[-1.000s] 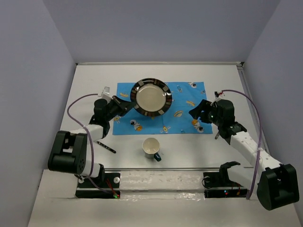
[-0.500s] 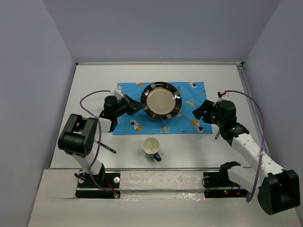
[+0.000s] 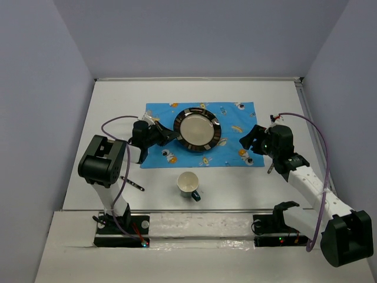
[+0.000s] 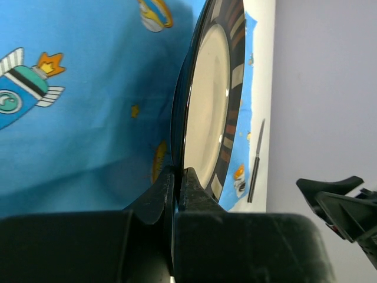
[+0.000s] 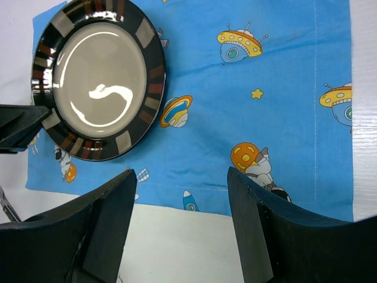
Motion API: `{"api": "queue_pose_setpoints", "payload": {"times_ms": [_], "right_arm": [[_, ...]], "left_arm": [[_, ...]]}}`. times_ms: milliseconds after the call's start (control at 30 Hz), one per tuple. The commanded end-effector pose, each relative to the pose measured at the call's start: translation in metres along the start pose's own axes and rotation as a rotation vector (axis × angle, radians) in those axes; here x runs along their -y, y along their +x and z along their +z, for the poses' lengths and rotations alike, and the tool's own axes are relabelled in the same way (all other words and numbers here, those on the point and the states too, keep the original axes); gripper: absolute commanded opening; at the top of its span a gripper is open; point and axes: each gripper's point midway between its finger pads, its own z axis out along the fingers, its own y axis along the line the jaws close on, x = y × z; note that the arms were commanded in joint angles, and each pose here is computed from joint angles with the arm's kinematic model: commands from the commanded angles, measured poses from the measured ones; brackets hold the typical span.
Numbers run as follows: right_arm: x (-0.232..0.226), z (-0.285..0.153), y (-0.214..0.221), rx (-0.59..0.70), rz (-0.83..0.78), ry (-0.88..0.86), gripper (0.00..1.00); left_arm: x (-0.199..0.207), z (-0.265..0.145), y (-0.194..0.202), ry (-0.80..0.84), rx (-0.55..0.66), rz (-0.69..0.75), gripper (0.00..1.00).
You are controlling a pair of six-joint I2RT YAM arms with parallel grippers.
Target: Set the dinner table for one person
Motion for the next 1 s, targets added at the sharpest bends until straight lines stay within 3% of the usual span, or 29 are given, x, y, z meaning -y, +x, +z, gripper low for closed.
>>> {"api": "queue_pose_setpoints", "payload": {"times_ms": [0,133,167,233,267,333,367,533,733,967], "right_arm": [[-0.013,-0.001,-0.013,0.028,-0.030,-0.039,0.68],[-0.013,-0.003,-0.014,0.036,-0.040,-0.040,0.69],[-0.013,-0.003,-0.014,0.039,-0.044,-0.042,0.69],[-0.016,-0.004,-0.015,0.038,-0.043,-0.052,0.70],[-0.019,-0.005,-0.016,0.035,-0.043,-0.066,0.70],[-0.023,-0.005,-0.014,0.021,-0.042,-0.088,0.71],[-0.025,-0.004,-0.014,0.014,-0.042,-0.097,0.72],[-0.027,-0.009,-0.019,0.033,-0.060,-0.102,0.72],[-0.053,-0.012,-0.016,-0.015,-0.085,-0.196,0.72],[-0.125,-0.015,0.021,-0.160,-0.249,-0.376,0.72]], "left_arm": [[0.060,0.007,-0.032,0.206,0.073,0.113,0.00],[0.046,0.010,-0.030,0.160,0.078,0.092,0.04],[0.044,0.009,-0.030,0.151,0.080,0.091,0.18],[0.043,0.008,-0.031,0.143,0.084,0.089,0.34],[0.041,0.008,-0.030,0.135,0.084,0.085,0.50],[0.039,0.007,-0.030,0.128,0.086,0.080,0.73],[0.037,0.007,-0.029,0.121,0.087,0.074,0.99],[0.036,0.000,-0.032,0.109,0.109,0.050,0.99],[0.065,-0.020,-0.050,0.118,0.188,0.091,0.99],[0.117,-0.075,-0.083,0.080,0.372,0.243,0.99]]}}
